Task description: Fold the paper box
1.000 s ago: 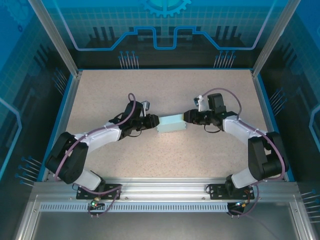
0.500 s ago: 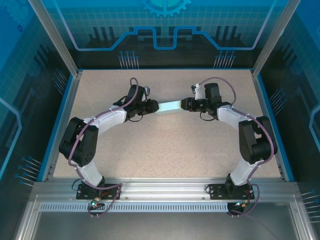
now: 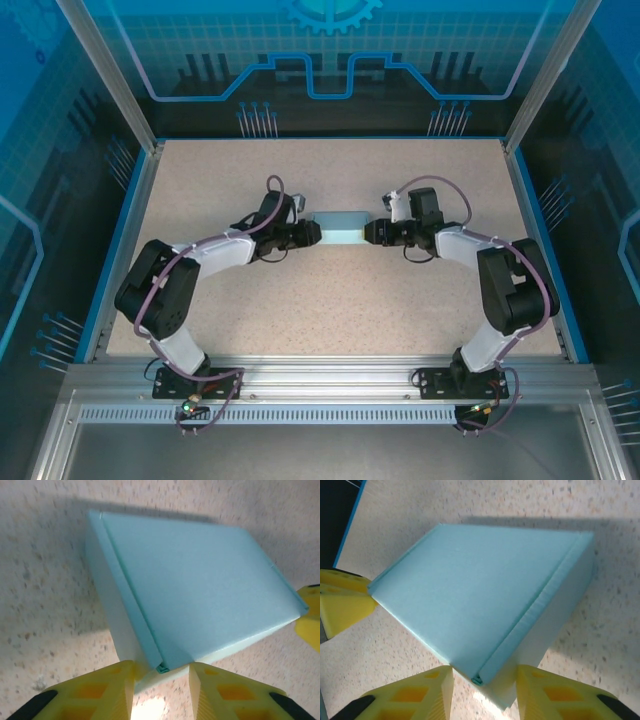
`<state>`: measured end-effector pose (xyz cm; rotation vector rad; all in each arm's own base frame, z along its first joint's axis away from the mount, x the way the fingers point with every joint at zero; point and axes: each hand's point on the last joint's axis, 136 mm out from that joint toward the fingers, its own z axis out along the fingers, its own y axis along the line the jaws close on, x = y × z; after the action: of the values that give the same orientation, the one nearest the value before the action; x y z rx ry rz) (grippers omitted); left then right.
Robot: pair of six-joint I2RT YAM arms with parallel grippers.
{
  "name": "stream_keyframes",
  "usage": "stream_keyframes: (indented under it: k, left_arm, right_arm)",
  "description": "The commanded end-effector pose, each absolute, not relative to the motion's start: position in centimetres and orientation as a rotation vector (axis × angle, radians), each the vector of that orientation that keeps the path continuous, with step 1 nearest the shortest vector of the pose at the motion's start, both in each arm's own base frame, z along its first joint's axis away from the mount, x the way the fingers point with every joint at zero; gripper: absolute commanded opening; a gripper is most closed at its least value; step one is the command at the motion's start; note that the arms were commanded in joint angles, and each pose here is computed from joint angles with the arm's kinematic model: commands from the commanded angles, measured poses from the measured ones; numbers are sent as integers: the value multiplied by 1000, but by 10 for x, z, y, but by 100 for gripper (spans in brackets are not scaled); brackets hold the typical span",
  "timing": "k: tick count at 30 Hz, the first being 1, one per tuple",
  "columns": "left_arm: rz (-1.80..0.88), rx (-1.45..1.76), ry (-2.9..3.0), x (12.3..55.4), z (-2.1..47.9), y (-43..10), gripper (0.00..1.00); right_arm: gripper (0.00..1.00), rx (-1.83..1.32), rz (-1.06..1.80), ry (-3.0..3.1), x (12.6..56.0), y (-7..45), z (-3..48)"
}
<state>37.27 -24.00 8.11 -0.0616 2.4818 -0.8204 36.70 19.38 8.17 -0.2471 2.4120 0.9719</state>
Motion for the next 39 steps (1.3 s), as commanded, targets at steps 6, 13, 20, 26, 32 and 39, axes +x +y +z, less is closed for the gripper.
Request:
stream_keyframes:
  k: [6, 13, 20, 26, 32, 39]
  left_arm:
    - [-887, -14, 2498, 356, 66, -255, 40]
    - [-805, 0, 2482, 355, 75, -242, 56]
    - [-639, 37, 2354, 361, 114, -211, 67]
    - [-459, 75, 2207, 361, 162, -177, 73]
    - [-252, 51, 2060, 357, 200, -133, 79]
    - [-29, -32, 1893, 339, 229, -77, 98]
  right_arm:
    - [42, -223, 879, 2568, 347, 187, 54]
    - [47, -228, 686, 2575, 353, 165, 72]
    - [51, -304, 424, 2437, 348, 141, 134]
    - [53, -311, 183, 2285, 340, 115, 193]
    - [65, -230, 10, 2146, 331, 82, 238]
    - [94, -154, -165, 2027, 321, 48, 263]
